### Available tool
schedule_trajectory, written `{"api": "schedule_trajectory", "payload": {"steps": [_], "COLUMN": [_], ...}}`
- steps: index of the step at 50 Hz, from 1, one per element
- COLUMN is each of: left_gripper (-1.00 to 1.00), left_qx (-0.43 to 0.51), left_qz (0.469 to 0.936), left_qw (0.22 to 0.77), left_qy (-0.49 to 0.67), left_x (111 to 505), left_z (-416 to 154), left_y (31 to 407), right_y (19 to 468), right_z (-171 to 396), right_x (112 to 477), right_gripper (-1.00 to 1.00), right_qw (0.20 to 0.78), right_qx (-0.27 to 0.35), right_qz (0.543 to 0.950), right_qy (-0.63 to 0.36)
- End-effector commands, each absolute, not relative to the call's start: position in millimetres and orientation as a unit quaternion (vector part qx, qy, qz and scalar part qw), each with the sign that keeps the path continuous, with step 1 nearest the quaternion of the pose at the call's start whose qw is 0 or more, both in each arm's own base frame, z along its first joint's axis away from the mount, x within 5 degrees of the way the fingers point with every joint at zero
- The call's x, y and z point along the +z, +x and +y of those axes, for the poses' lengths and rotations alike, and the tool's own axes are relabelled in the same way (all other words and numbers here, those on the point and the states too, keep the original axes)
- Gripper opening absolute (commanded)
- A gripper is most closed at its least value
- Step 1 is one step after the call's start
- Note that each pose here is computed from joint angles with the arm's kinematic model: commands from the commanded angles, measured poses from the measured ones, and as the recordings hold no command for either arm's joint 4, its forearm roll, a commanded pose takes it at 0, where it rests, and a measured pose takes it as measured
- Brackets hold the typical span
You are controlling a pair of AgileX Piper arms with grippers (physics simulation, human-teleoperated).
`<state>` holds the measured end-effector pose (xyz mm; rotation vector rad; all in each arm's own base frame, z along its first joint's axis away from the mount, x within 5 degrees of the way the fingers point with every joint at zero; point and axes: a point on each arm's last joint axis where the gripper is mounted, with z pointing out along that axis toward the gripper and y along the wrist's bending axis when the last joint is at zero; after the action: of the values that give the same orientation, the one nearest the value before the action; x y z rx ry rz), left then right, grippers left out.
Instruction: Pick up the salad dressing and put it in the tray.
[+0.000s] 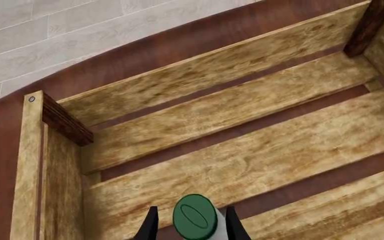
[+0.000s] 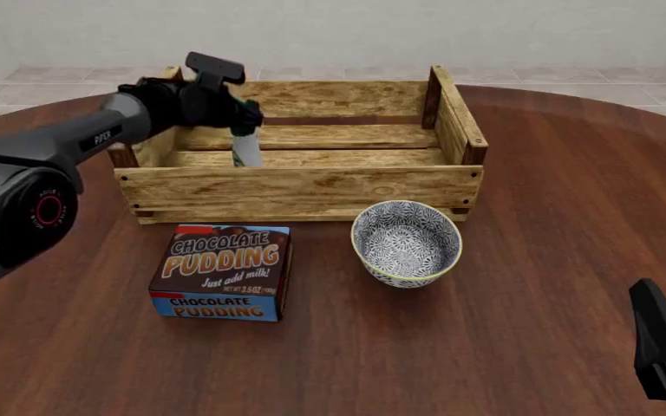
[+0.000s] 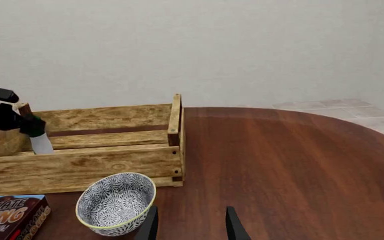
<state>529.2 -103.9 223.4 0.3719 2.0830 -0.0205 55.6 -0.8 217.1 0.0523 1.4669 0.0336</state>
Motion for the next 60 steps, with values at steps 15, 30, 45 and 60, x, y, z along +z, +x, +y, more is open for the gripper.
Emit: {"api": "schedule_trajectory", "payload": {"steps": [15, 30, 45, 60], "left_gripper": [1.0, 1.0, 1.0, 1.0], "left_qx": [-0.013, -0.013, -0.012, -0.013], "left_qz": [0.846, 0.839, 0.827, 0.818], "left_qw": [0.509, 0.52, 0.538, 0.552], "left_qy": [0.158, 0.161, 0.163, 0.165], "left_x": [260.0, 284.2, 318.3, 342.0], "left_z": [-110.7, -111.8, -109.9, -110.3], "left_y": [521.0, 513.2, 500.8, 487.5], "right_y": [55.6, 55.7, 55.6, 55.5], "right_z": [-0.8, -0.8, -0.9, -1.0], "right_x": [216.9, 216.2, 217.0, 217.4], "right_gripper": [1.0, 1.0, 1.0, 1.0], "right_qw": [0.742, 0.742, 0.743, 0.743], "right_qx": [0.014, 0.014, 0.012, 0.011], "right_qz": [0.67, 0.67, 0.669, 0.668], "right_qy": [0.023, 0.022, 0.022, 0.022]}}
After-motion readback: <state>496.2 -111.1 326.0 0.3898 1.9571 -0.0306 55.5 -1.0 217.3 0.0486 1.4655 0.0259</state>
